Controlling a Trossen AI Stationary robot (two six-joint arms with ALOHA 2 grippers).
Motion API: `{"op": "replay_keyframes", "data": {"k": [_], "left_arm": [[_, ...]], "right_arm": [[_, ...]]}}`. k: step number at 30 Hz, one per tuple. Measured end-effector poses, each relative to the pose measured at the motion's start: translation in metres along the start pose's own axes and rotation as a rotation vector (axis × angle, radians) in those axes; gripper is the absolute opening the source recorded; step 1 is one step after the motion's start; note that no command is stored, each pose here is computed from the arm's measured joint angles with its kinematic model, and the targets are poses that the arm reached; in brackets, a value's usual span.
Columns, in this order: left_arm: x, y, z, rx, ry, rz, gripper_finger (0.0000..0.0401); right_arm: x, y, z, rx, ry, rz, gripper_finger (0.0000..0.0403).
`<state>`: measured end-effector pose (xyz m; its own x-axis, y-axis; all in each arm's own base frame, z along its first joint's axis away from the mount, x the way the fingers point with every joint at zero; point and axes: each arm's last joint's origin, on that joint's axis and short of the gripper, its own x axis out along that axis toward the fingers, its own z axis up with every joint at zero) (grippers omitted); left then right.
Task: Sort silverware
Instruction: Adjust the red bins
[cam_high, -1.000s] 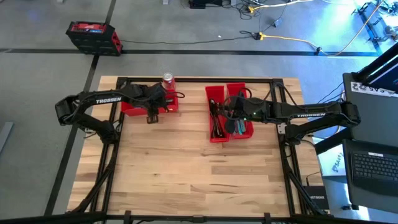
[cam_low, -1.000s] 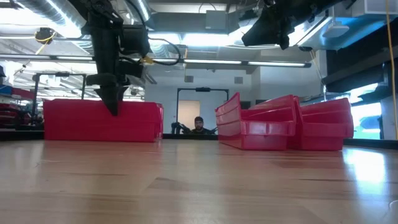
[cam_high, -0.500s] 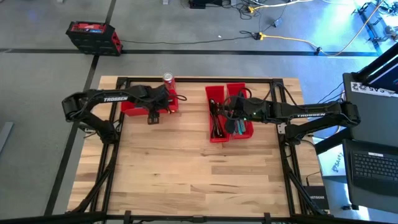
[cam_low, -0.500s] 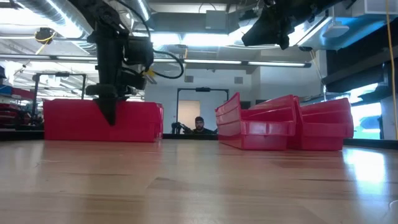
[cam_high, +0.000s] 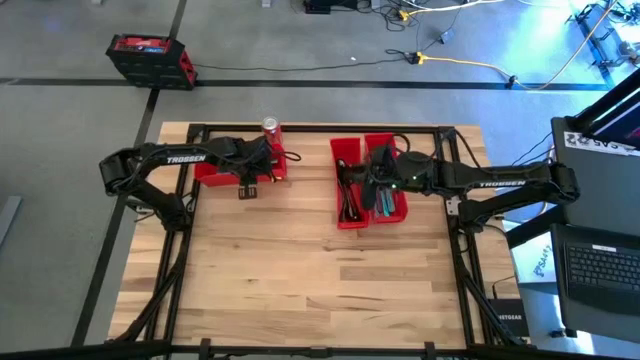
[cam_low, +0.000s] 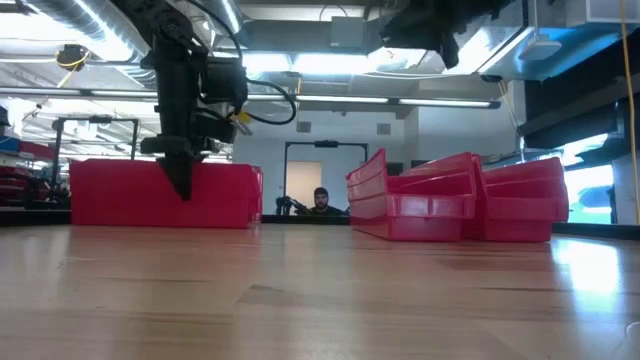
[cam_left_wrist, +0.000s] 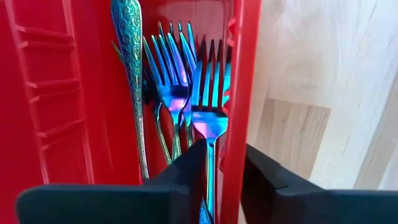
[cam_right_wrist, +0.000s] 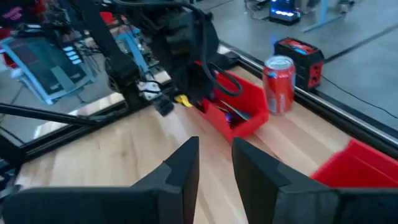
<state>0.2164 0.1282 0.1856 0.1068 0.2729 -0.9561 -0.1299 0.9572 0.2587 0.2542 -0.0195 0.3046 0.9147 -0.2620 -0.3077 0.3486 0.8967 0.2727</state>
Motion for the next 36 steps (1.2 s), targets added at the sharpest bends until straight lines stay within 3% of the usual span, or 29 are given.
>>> {"op": "replay_keyframes", "data": {"k": [7, 13, 25, 29, 36], "left_arm": [[0.000, -0.001, 0.000, -0.016, -0.004, -0.029, 0.0006], [-0.001, -0.006, 0.002, -0.056, -0.017, -0.052, 0.0003], [-0.007, -0.032, 0.012, 0.046, -0.057, -0.109, 0.0001], [-0.010, -0.043, 0.013, 0.127, -0.053, -0.135, 0.0000], [-0.015, -0.063, 0.018, 0.393, -0.084, -0.143, 0.0000]], "right_arm": [[-0.002, 0.003, 0.008, -0.025, -0.014, 0.009, 0.0081], [-0.002, 0.003, 0.008, -0.025, -0.007, 0.029, 0.0081], [-0.004, 0.009, 0.020, 0.001, -0.111, 0.095, 0.0081], [-0.007, 0.012, 0.031, 0.006, -0.136, 0.105, 0.0081], [-0.014, 0.017, 0.049, -0.009, -0.192, 0.121, 0.0081]]}}
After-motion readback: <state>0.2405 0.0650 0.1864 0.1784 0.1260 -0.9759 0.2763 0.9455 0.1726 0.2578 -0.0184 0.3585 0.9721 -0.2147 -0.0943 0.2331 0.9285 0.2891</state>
